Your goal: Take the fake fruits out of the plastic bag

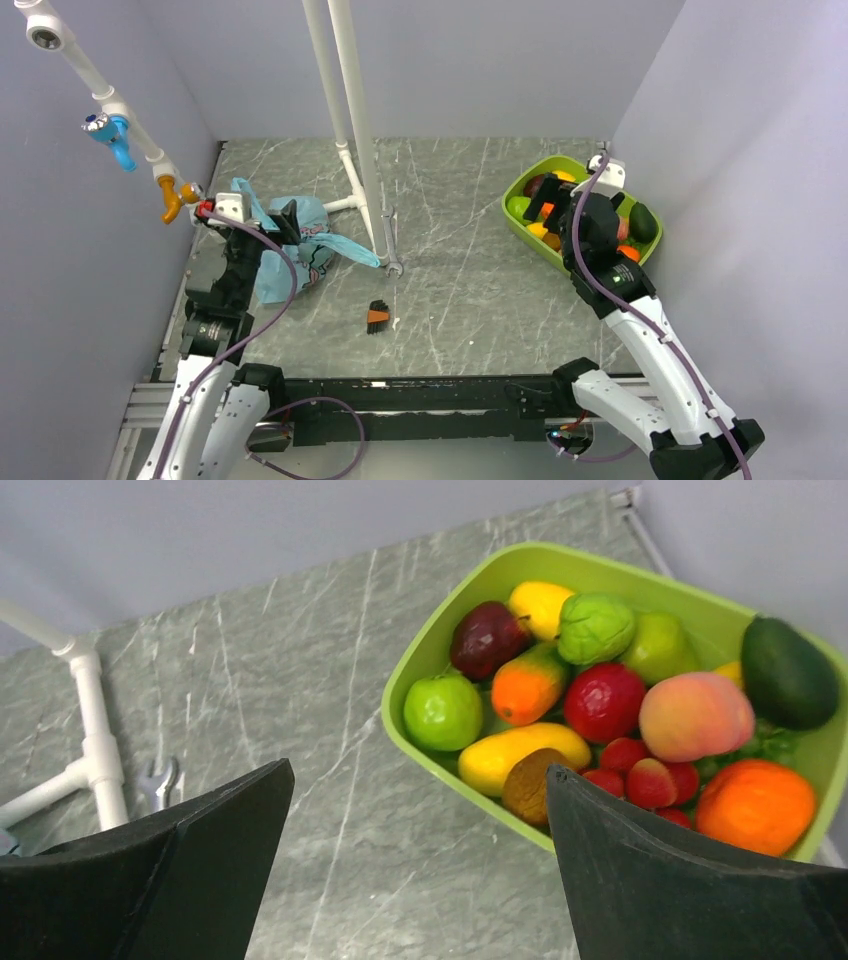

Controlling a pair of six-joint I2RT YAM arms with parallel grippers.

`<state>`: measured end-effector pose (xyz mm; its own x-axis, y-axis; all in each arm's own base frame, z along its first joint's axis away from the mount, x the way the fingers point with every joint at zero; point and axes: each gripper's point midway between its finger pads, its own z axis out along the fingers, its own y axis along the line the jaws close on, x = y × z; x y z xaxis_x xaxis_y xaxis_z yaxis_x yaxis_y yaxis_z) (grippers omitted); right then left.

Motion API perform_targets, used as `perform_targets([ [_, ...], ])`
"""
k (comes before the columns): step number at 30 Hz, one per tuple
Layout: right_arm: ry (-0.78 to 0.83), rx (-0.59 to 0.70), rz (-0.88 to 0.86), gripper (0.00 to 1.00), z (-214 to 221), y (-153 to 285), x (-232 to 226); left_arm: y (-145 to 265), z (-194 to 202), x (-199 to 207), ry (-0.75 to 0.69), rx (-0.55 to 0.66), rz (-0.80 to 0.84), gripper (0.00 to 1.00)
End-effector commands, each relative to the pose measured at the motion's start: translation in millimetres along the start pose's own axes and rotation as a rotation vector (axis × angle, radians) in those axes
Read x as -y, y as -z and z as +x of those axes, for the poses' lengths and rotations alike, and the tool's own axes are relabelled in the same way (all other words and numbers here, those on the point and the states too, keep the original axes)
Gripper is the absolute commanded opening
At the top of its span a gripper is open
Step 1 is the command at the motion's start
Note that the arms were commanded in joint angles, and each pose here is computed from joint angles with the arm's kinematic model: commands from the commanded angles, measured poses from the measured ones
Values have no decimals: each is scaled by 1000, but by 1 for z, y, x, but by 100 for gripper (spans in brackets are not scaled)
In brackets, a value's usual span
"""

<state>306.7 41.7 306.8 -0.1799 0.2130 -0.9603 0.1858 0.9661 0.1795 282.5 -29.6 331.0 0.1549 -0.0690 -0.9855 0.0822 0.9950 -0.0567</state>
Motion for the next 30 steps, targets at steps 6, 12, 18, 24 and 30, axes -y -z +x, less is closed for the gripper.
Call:
perform_targets([
  [6, -108, -128, -159, 100, 33, -4, -36, -25, 13, 9, 81, -116, -11, 99],
  [12, -130, -191, -255, 100, 48, -2, -55, -43, 55, -1, 168, -301, -134, 99],
  [18, -146, -236, -290, 100, 55, 3, -62, -53, 96, -11, 177, -476, -235, 99],
  [24, -155, -256, -317, 100, 60, 3, -68, -57, 118, -22, 149, -539, -287, 99],
  [30, -163, -268, -339, 100, 62, 5, -72, -54, 141, -34, 118, -647, -367, 97],
])
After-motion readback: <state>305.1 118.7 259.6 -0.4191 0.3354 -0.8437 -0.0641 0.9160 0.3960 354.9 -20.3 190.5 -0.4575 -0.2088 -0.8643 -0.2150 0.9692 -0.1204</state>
